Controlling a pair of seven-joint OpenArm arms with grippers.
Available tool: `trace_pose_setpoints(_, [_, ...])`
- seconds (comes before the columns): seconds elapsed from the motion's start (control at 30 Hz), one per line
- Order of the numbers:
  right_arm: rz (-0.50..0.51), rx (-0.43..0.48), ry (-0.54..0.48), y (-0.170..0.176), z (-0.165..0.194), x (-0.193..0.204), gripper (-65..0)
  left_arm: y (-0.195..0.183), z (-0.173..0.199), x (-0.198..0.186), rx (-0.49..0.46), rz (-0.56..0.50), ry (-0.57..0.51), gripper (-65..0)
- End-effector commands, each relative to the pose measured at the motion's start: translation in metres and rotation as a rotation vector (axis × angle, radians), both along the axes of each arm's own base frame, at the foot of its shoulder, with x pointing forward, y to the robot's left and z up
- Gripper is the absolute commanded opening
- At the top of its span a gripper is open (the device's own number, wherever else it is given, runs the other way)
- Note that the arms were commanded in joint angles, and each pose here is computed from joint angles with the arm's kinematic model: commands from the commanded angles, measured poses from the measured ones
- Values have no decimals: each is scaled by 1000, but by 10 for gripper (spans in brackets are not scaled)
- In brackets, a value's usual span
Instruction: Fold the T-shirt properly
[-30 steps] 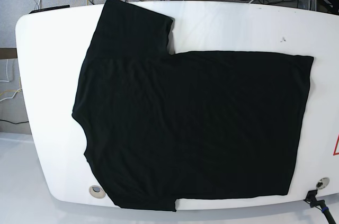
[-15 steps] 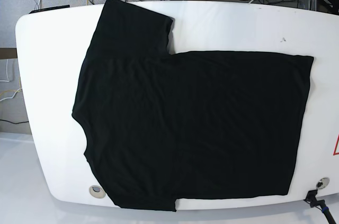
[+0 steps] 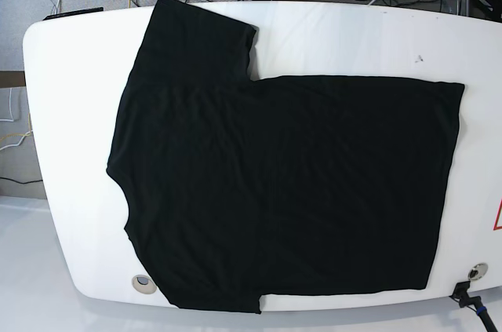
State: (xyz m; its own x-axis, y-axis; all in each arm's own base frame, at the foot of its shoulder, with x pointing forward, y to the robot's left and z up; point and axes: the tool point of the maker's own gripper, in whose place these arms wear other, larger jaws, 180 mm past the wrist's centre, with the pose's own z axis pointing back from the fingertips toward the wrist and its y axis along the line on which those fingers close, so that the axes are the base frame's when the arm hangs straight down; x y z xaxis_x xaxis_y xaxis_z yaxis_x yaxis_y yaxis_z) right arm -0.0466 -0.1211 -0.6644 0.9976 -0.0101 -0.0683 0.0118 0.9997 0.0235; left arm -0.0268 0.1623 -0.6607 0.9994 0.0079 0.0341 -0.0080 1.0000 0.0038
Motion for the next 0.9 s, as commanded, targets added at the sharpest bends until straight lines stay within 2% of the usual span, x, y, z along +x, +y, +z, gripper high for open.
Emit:
trace_pose_setpoints(0.0, [2, -5, -2, -2, 0, -2, -650, 11, 1, -4, 20, 3, 0, -650])
trace_pose_setpoints(0.13, [5, -7, -7, -6, 1, -10, -650, 15, 4, -14, 24, 1, -1, -650])
trace_pose_setpoints(0.47, [10, -21, -53, -22, 10, -33, -650, 50, 23, -12, 59, -5, -117, -650])
trace_pose_setpoints(0.5, [2, -21, -43, -23, 11, -41, -650, 54, 25, -3, 65, -2, -141, -650])
trace_pose_setpoints(0.63, [10, -3, -76, -32, 23, -54, -650, 68, 39, -2, 83, -42, -180, -650])
trace_pose_setpoints(0.87, [43, -32, -133, -58, 52, -75, -650, 90, 81, 0, 110, -121, -271, -650])
